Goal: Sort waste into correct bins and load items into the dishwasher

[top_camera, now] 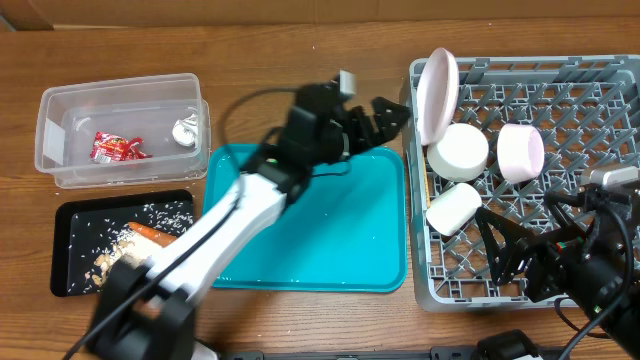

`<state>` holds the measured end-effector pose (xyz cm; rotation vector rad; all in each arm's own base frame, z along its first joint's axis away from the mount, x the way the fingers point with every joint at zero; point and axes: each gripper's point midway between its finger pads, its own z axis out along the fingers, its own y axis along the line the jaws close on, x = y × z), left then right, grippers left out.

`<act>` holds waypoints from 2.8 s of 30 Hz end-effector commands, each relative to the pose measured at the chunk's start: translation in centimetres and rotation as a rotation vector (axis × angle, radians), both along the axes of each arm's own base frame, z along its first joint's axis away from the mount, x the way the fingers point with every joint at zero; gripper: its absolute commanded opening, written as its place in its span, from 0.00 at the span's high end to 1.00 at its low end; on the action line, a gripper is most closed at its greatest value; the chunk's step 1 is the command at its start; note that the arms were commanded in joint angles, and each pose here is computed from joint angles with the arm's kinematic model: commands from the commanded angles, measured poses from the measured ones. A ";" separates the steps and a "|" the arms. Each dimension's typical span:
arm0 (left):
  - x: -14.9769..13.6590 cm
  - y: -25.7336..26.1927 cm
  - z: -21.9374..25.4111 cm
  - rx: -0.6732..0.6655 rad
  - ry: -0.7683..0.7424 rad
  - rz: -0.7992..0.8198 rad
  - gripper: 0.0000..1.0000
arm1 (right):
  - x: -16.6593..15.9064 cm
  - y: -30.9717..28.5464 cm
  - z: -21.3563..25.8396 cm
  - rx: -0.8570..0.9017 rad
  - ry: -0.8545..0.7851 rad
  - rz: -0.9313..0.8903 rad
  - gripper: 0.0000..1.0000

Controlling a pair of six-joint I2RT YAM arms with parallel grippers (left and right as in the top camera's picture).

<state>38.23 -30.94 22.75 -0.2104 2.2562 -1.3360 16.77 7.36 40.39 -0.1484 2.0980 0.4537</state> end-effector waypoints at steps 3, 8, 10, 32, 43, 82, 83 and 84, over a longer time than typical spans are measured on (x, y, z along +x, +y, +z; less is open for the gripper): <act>-0.9 7.4 9.3 0.217 -0.260 0.098 0.00 | -0.1 -0.1 0.2 -0.006 -0.013 0.003 0.00; -4.3 15.5 10.6 0.537 -0.235 0.233 0.00 | -0.1 -0.1 0.2 -0.006 -0.013 0.003 0.00; -5.9 18.3 11.1 0.647 -0.231 0.288 0.00 | -0.1 -0.1 0.2 -0.006 -0.013 0.003 0.00; -11.2 24.6 8.8 0.924 -0.075 0.358 0.00 | -0.6 -0.2 -0.1 -0.005 -0.018 0.001 0.00; -9.5 23.9 6.3 0.977 0.000 0.316 0.00 | 1.4 -2.8 -2.0 -0.100 -0.341 -0.123 0.00; -4.9 21.9 -7.3 1.206 0.350 0.112 0.00 | 6.3 -0.1 -23.8 -0.026 -0.447 -0.062 0.00; -4.9 21.9 -7.5 1.210 0.356 0.108 0.00 | 6.3 -0.1 -23.8 -0.026 -0.446 -0.062 0.00; -4.8 21.9 -7.6 1.211 0.358 0.107 0.00 | 6.3 -0.1 -23.8 -0.026 -0.447 -0.062 0.00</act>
